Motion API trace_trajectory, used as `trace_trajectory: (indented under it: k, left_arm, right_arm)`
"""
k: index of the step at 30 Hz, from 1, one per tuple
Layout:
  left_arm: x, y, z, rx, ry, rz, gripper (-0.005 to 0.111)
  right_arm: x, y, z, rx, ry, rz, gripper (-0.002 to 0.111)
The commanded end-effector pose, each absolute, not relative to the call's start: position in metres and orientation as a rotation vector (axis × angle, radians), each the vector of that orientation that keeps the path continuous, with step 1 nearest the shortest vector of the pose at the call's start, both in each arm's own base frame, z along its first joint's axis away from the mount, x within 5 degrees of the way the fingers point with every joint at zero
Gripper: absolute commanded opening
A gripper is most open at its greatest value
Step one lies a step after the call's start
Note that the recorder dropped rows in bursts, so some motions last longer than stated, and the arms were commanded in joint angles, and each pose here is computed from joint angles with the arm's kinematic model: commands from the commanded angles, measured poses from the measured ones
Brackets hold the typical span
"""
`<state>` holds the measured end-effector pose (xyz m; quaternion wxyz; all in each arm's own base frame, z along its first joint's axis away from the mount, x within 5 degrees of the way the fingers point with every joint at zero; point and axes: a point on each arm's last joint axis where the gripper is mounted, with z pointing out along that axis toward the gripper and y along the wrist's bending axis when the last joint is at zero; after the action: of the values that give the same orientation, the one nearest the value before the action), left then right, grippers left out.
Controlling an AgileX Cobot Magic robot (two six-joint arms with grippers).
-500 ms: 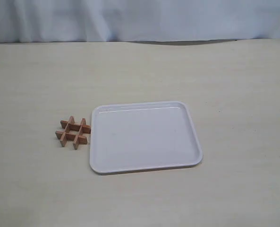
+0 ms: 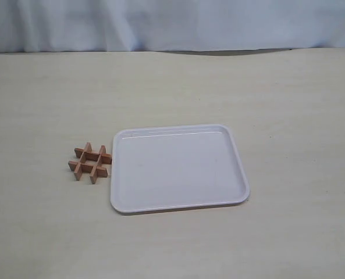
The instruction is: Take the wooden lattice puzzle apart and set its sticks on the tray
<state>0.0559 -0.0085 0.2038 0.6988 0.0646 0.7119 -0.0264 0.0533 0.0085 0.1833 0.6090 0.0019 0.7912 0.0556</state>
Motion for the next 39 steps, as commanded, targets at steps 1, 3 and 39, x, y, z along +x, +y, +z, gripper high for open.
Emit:
trace_trajectory:
  k: [1, 3, 39]
  left_arm:
    - [0.055, 0.002, 0.223, -0.198, 1.368, -0.266, 0.000]
    - [0.054, 0.009, 0.227, -0.411, 1.273, -0.417, 0.000]
    - [0.253, -0.093, 0.228, 0.440, 2.746, -0.122, 0.000]
  right_arm:
    - [0.054, 0.008, 0.183, 0.012, 1.827, 0.123, 0.005]
    - [0.054, 0.008, 0.183, 0.012, 1.827, 0.123, 0.005]
    - [0.054, 0.008, 0.183, 0.012, 1.827, 0.123, 0.005]
